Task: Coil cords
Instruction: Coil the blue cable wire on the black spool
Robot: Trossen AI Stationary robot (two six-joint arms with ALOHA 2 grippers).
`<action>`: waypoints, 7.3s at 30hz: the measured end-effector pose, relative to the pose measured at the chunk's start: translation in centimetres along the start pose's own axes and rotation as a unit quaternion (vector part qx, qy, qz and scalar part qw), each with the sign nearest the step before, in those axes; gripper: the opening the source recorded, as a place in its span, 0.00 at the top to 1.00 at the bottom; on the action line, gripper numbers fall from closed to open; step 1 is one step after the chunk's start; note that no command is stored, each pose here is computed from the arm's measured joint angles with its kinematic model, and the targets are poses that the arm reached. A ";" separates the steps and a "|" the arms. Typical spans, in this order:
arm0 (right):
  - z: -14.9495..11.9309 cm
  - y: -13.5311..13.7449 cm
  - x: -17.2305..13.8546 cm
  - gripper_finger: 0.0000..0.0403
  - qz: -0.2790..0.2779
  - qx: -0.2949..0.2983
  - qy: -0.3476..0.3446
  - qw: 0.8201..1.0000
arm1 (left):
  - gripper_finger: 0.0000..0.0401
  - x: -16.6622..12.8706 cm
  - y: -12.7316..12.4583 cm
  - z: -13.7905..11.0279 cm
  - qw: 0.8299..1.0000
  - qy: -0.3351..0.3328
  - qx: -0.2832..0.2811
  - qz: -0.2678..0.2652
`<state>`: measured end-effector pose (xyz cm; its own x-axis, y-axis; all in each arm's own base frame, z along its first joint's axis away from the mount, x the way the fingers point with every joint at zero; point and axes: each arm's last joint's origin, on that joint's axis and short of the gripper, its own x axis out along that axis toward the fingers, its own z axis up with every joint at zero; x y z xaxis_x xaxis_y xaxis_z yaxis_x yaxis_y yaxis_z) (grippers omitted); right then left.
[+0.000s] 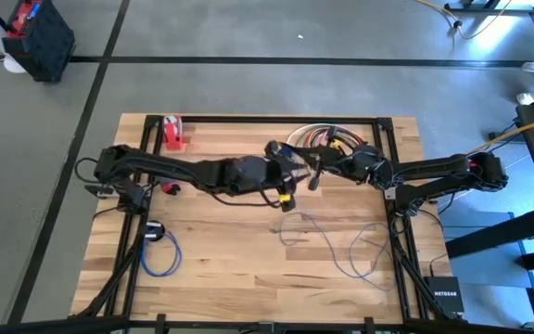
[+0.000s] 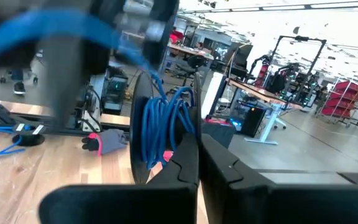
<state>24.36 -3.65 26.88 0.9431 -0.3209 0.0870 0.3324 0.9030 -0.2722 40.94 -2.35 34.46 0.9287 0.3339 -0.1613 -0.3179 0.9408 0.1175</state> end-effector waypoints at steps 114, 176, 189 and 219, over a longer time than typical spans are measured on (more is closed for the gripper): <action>0.0 0.2 -0.1 0.98 0.029 0.012 -0.002 0.999 | 0.75 -4.4 1.7 -8.3 0.998 0.035 -0.017 -0.058; 2.3 0.5 -1.6 0.99 0.125 0.087 -0.041 0.987 | 1.00 -0.1 1.7 -8.9 0.992 0.097 0.020 0.077; 2.7 0.0 -3.2 0.99 0.141 0.072 -0.011 0.987 | 1.00 -2.0 1.9 -8.2 0.986 0.143 0.050 0.073; 2.6 -0.1 -3.6 0.99 0.155 -0.008 0.042 0.987 | 1.00 -4.8 1.7 -7.5 0.977 0.182 0.051 0.094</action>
<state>20.92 -1.80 29.06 0.9951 -0.0538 -0.0831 0.0277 0.9571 -0.2884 34.49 -1.93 28.09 0.7201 0.5161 -0.4638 -0.4382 0.8565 0.2727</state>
